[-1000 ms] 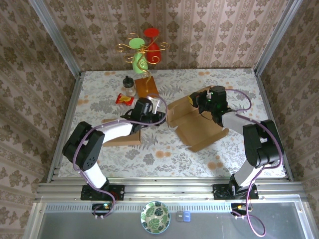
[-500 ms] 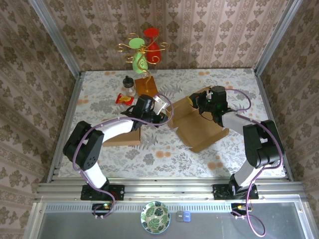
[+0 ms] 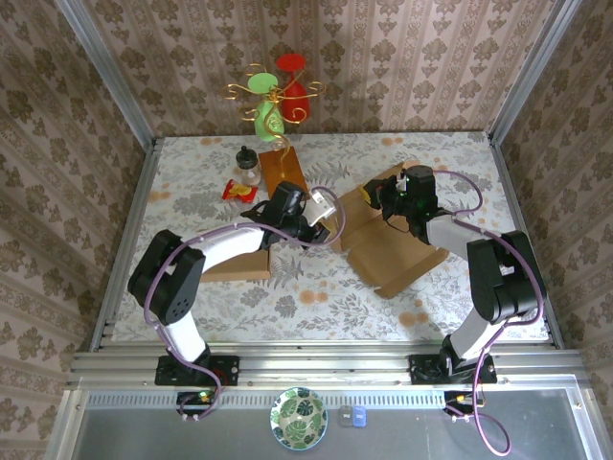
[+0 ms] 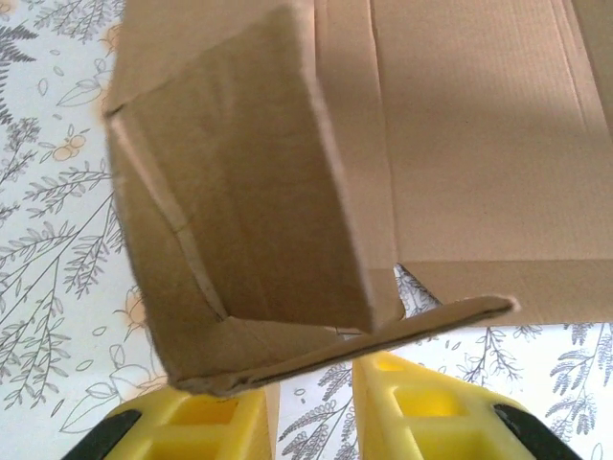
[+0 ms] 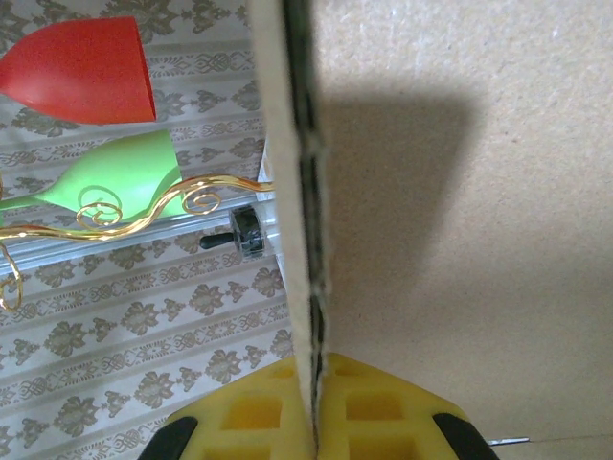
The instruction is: Fold the paper box
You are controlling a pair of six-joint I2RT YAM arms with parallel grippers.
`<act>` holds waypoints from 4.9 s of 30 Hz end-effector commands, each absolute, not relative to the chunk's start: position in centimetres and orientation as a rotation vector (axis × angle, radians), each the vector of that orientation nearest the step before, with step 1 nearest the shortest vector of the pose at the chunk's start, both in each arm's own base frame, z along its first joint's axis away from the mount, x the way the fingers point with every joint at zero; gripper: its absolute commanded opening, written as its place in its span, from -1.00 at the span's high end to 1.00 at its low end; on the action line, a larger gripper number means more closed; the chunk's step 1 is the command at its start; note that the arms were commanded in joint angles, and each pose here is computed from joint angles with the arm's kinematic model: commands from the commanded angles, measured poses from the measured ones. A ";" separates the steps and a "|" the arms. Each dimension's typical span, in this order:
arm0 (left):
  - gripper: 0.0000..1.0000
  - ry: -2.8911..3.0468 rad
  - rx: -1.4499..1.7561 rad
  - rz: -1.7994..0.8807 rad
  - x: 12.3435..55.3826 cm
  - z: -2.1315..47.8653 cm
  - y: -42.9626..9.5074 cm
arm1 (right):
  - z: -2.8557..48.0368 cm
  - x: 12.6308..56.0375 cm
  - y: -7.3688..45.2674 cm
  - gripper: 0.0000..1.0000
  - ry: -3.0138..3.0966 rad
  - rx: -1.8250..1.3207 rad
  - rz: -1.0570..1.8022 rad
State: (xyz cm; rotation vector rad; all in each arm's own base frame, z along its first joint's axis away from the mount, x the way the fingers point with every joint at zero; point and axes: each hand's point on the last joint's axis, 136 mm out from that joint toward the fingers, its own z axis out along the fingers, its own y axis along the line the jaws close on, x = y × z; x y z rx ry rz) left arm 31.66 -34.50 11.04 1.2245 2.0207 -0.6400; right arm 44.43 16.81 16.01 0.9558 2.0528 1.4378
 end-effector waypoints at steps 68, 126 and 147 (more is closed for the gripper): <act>0.39 2.095 0.703 -0.362 35.2 8.6 -38.8 | 10.9 40.7 16.7 1.00 1.917 0.951 1.544; 1.00 2.170 0.338 -0.055 37.5 8.5 -36.5 | 12.5 39.3 16.3 -0.21 2.069 0.964 1.358; 1.00 2.192 0.539 -0.650 36.6 14.2 -33.5 | 23.0 35.9 2.8 -0.45 2.050 1.017 0.894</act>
